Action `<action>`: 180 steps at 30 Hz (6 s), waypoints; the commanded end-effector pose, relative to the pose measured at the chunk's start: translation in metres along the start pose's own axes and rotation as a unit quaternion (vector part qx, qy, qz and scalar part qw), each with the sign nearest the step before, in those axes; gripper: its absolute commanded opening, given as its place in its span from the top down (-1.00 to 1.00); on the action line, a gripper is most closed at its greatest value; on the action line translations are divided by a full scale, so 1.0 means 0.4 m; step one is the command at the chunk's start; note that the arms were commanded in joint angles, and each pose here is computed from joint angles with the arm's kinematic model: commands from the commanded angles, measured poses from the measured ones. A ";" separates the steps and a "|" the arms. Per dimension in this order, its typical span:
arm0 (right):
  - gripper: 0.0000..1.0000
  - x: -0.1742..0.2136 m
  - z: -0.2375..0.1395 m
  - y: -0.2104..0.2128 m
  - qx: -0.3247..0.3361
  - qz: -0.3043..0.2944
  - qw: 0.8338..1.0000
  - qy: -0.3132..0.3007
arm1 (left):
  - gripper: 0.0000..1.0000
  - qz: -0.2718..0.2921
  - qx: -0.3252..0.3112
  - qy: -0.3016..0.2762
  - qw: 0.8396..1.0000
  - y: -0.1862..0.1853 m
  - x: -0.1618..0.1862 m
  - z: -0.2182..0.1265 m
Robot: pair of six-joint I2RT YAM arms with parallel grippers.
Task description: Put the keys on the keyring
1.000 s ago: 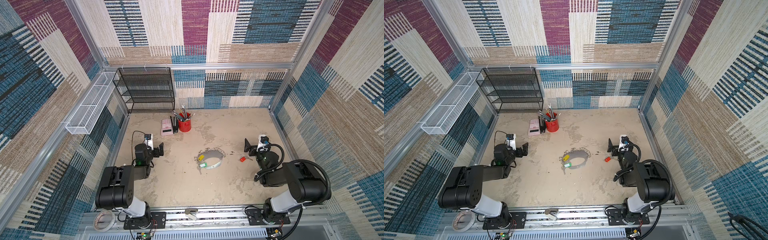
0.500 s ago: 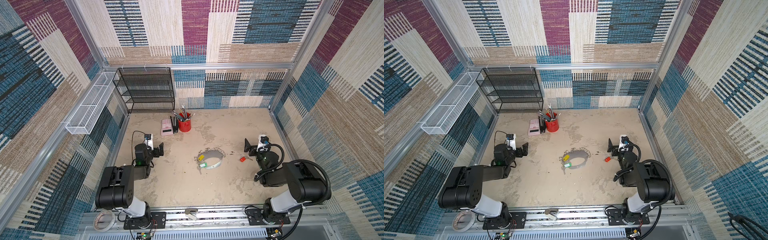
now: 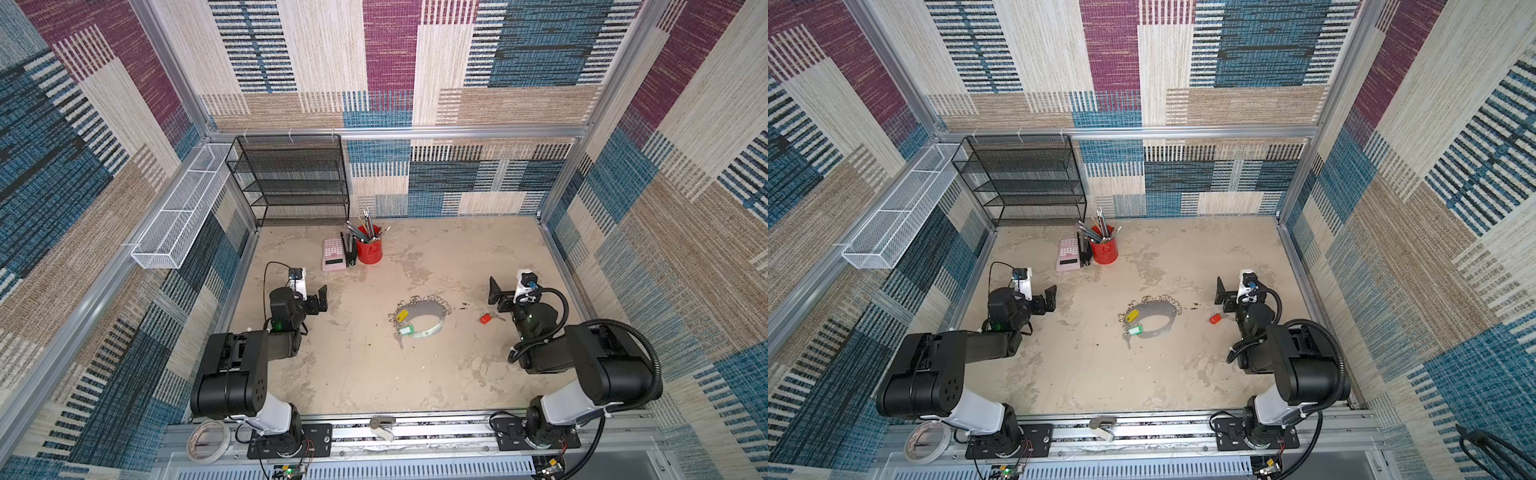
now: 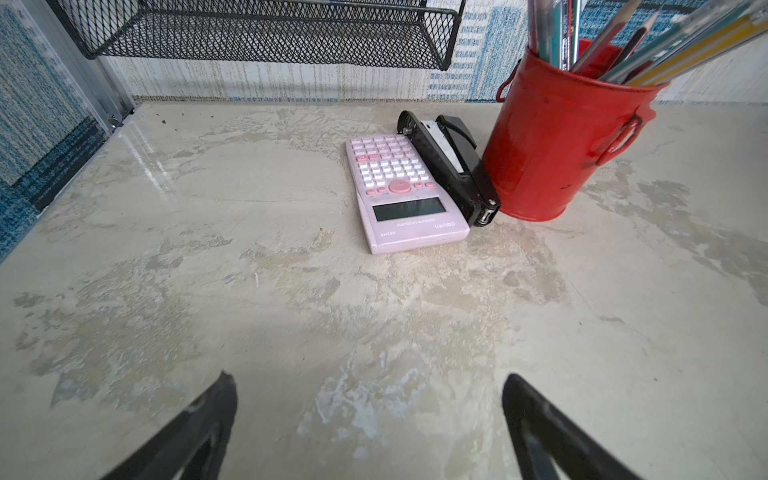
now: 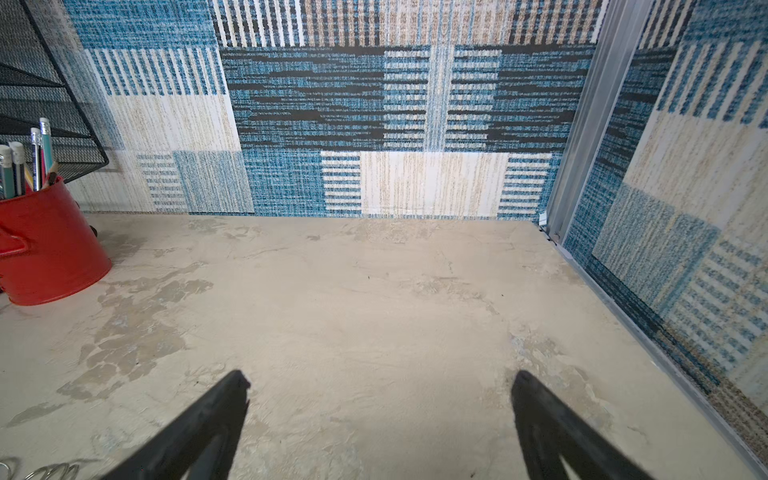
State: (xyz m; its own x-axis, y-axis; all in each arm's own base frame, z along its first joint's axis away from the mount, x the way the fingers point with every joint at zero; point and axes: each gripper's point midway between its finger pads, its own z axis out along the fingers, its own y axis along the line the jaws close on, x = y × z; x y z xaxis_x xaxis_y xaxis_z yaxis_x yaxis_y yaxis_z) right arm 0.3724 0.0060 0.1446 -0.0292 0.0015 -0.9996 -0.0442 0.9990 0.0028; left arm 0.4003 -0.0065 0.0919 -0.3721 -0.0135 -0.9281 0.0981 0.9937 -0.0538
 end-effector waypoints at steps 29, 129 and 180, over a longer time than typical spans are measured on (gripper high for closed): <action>-0.99 -0.137 0.025 -0.134 0.159 0.283 0.946 -0.005 | -0.98 -0.153 -0.178 0.031 0.972 0.069 -0.093 -0.175; -0.30 0.196 -0.166 0.532 -0.309 0.289 0.817 0.391 | -0.18 -0.128 0.147 0.423 0.885 -0.776 0.196 -0.077; 0.25 0.242 -0.193 0.546 -0.334 0.295 0.801 0.399 | 0.29 -0.029 0.022 0.421 0.906 -0.738 0.183 -0.006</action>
State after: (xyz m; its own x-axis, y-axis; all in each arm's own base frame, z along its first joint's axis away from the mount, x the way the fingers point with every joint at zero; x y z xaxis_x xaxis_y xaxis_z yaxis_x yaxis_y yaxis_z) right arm 0.2805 0.2170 0.0428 -0.8705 0.1639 -0.4641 -0.2778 0.6147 0.7382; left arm 0.3425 -0.3112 0.0447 -0.9468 0.0305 -0.3203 0.0941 0.9782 -0.1852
